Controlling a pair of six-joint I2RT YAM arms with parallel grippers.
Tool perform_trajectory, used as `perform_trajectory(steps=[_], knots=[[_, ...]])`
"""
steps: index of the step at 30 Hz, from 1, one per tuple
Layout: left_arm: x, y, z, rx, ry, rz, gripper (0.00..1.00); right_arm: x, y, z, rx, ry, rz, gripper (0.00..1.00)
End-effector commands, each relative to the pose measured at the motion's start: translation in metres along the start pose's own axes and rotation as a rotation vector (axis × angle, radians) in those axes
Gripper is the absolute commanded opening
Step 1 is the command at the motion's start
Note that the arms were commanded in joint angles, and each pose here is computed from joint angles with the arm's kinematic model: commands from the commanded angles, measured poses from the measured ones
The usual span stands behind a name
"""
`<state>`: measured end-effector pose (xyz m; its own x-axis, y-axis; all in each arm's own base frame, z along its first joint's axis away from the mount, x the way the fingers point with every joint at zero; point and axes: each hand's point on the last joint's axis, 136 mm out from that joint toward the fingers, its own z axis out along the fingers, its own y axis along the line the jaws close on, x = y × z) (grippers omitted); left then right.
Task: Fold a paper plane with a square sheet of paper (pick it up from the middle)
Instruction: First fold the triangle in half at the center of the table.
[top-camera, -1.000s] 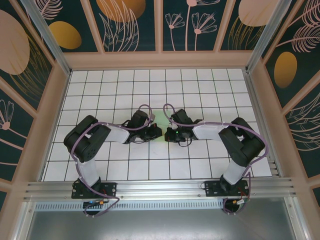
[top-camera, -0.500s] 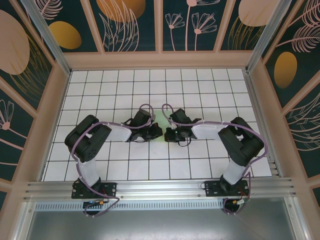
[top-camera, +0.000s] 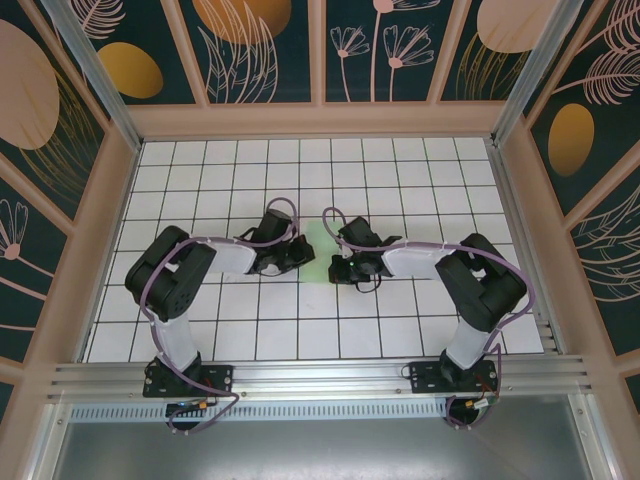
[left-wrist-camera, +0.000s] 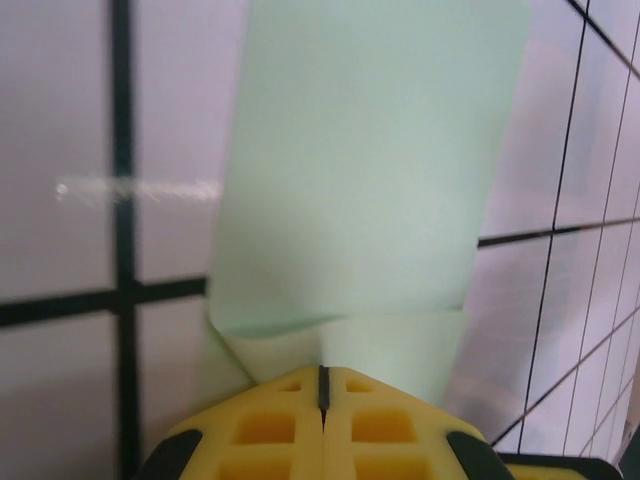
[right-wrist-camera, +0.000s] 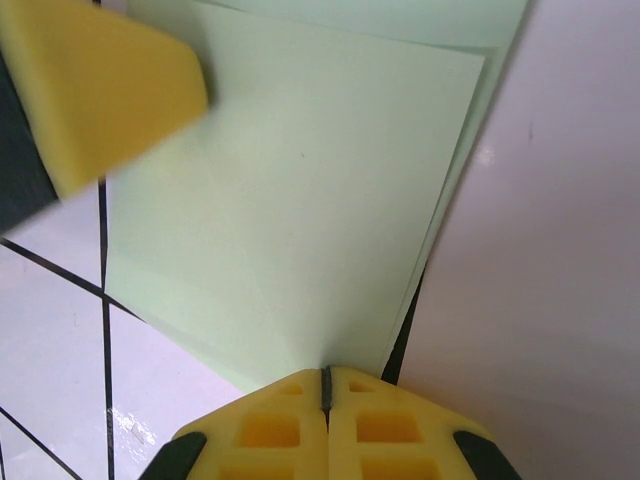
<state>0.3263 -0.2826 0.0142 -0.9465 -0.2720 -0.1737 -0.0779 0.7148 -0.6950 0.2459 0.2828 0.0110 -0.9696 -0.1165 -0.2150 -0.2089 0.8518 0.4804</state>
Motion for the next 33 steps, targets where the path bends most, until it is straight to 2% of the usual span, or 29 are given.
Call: perform_trajectory(steps=[1, 9, 16, 20, 25, 33], knots=[[-0.028, 0.040, -0.004, -0.139, -0.087, -0.017, 0.04, 0.068, -0.082, 0.015, 0.313, 0.207, 0.058, 0.00], [-0.049, 0.049, -0.012, -0.176, -0.125, -0.004, 0.04, 0.065, -0.078, 0.014, 0.301, 0.196, 0.056, 0.00], [-0.060, -0.006, -0.036, -0.010, -0.154, 0.097, 0.08, 0.058, -0.066, 0.013, 0.255, 0.174, 0.049, 0.00], [-0.045, -0.031, -0.045, 0.091, -0.130, 0.120, 0.09, 0.054, -0.060, 0.011, 0.229, 0.162, 0.046, 0.00], [-0.008, -0.047, -0.027, 0.148, -0.032, 0.150, 0.09, 0.049, -0.052, 0.009, 0.193, 0.144, 0.046, 0.00], [0.005, -0.020, -0.002, 0.057, 0.019, 0.134, 0.06, 0.036, -0.038, 0.003, 0.123, 0.104, 0.052, 0.00]])
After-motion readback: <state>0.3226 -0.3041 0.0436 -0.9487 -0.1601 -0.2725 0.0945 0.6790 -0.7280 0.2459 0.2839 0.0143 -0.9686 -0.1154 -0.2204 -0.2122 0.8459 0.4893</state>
